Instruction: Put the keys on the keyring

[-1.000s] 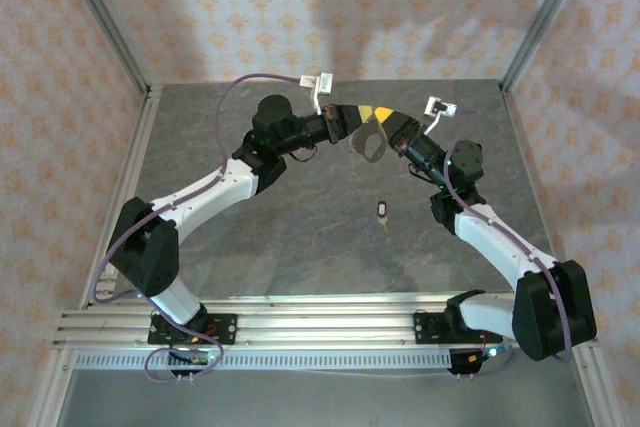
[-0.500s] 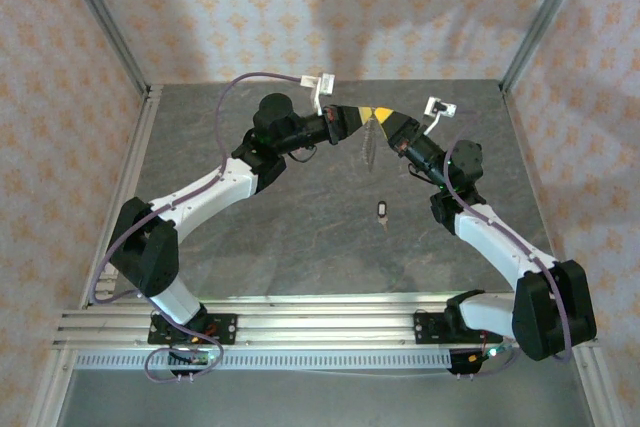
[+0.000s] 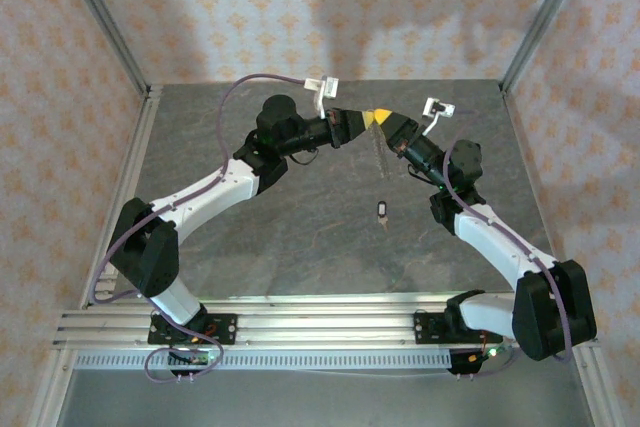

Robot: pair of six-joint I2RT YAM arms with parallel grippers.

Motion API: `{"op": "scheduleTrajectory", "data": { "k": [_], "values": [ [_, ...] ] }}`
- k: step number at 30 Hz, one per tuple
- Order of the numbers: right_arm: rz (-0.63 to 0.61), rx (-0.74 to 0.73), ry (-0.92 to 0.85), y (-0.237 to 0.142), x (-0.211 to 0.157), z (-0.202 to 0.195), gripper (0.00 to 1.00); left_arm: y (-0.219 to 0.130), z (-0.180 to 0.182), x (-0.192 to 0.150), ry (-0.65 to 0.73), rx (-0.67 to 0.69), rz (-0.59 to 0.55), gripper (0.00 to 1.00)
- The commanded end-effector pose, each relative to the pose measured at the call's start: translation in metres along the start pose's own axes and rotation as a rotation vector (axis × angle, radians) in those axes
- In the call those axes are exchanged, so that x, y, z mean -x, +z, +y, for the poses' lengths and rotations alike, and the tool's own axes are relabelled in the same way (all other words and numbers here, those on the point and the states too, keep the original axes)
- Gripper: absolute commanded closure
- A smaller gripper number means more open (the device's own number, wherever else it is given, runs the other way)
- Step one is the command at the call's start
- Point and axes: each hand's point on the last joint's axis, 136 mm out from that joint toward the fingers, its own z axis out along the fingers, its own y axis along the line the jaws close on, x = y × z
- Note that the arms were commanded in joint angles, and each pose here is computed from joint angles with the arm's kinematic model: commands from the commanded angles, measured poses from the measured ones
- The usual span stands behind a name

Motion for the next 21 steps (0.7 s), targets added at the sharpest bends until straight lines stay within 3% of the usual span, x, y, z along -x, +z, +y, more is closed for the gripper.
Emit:
{"op": "scheduleTrajectory", "data": {
  "k": [1,13,21],
  "values": [
    [0.016,0.071,-0.055,0.002,0.0,0.025,1.0,0.005,-0.019,-0.003,0.029,-0.056,0.023,0.94],
    [0.006,-0.001,-0.056,0.001,-0.002,0.005,1.0,-0.006,-0.014,0.005,0.014,-0.022,-0.036,0.93],
    [-0.013,-0.001,-0.065,-0.003,0.001,0.01,1.0,-0.01,-0.014,0.008,0.012,-0.027,-0.049,1.0]
  ]
}}
